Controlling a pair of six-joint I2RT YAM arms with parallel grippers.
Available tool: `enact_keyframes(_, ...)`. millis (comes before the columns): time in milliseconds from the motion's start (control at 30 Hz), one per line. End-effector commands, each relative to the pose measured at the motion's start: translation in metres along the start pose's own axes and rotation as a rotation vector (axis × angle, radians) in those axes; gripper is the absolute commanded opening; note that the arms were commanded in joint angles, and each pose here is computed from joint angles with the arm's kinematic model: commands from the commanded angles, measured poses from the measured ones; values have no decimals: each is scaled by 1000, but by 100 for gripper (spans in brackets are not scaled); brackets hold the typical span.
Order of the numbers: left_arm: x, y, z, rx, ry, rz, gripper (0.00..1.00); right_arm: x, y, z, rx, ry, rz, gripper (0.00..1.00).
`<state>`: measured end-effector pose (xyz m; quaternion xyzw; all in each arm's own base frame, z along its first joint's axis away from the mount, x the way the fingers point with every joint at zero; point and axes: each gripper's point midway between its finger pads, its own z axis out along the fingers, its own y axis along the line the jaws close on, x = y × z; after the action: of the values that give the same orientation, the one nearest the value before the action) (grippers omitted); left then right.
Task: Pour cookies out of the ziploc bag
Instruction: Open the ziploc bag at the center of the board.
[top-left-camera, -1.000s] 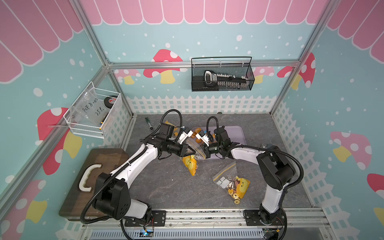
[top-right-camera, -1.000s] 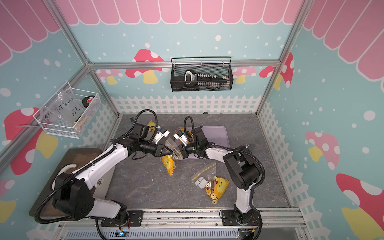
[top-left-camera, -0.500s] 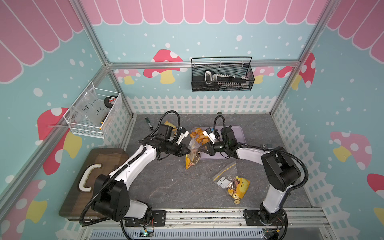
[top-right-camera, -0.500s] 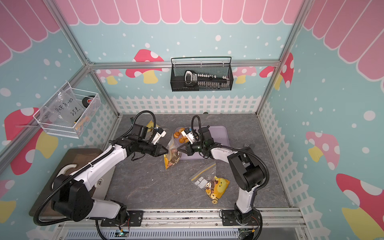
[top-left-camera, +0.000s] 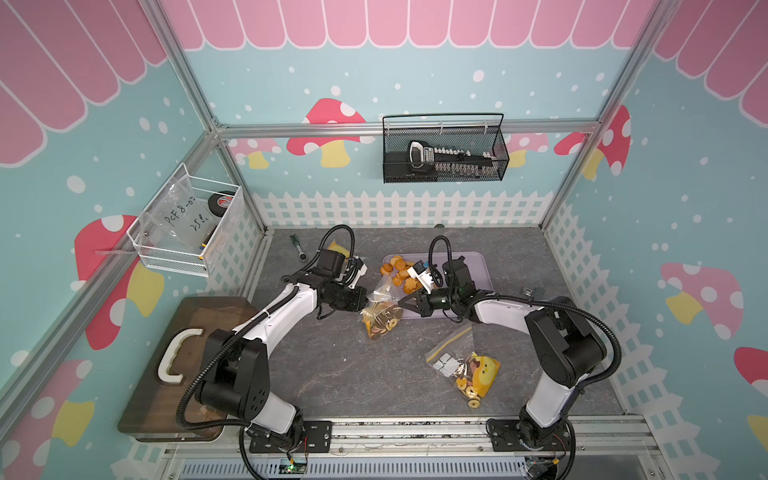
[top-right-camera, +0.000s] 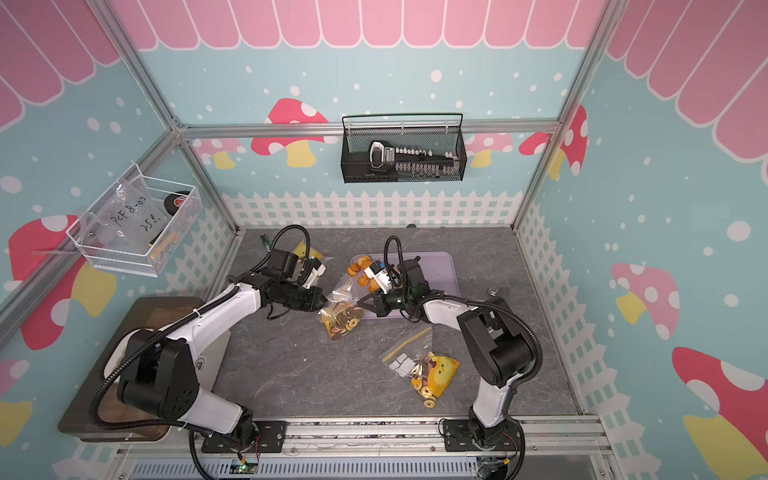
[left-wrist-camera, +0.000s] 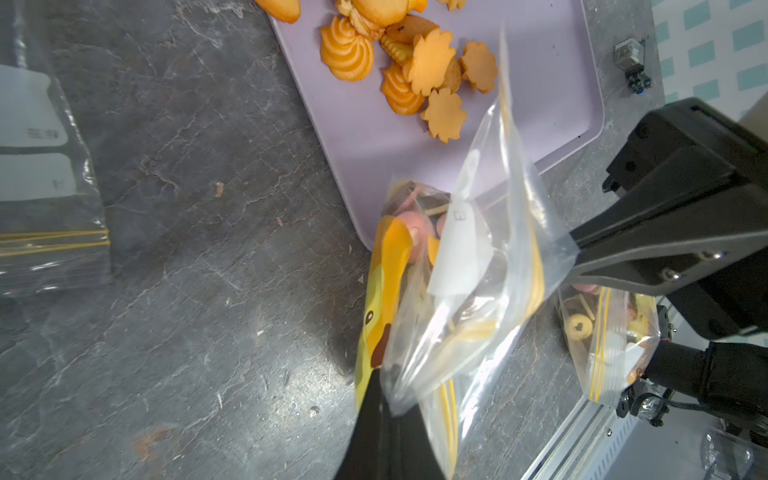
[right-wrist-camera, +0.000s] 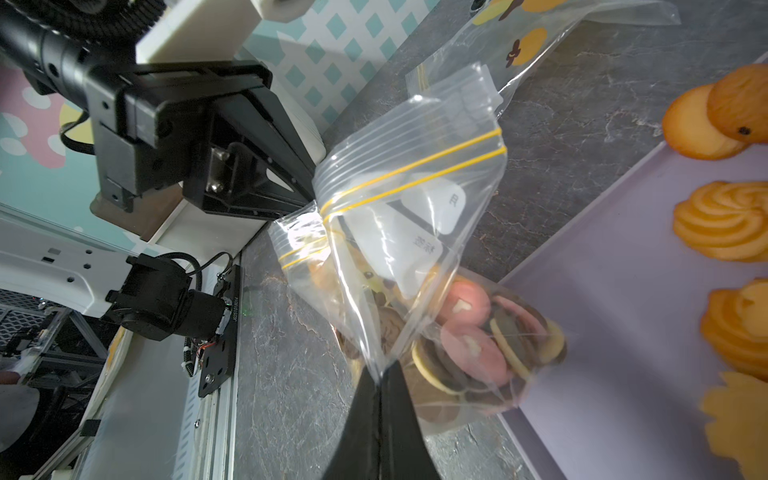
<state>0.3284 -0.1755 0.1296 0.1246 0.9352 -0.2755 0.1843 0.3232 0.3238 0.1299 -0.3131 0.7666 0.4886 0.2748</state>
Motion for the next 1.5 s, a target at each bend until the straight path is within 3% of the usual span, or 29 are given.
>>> enact_keyframes(0, -12, 23, -15, -106, -65, -34, 0, 11, -15, -6, 76, 26, 15, 0)
enact_keyframes(333, -10, 28, -16, -109, -71, -43, 0, 15, -36, -10, 195, 52, 25, 0)
enact_keyframes(467, -13, 15, -15, -38, -81, -28, 0, 10, -29, -11, 180, 47, -4, 0)
enact_keyframes(500, -13, 12, -15, -26, -83, -21, 0, 7, -21, -9, 152, 46, -19, 6)
enact_keyframes(600, -13, 8, -13, -11, -76, -7, 0, 1, -3, -5, 135, 40, -100, 44)
enact_keyframes(700, -12, 8, -11, -9, -68, -10, 0, -4, 15, 3, 148, 57, -198, 55)
enact_keyframes(933, -12, 5, -8, 6, -58, -3, 0, -16, 20, 12, 239, 94, -313, 57)
enact_keyframes(1167, -12, 2, -7, 21, -56, 5, 0, -28, 14, 24, 277, 120, -355, 53)
enact_keyframes(1467, -12, -1, -9, 35, -63, 13, 0, -18, 10, 46, 278, 199, -360, 50)
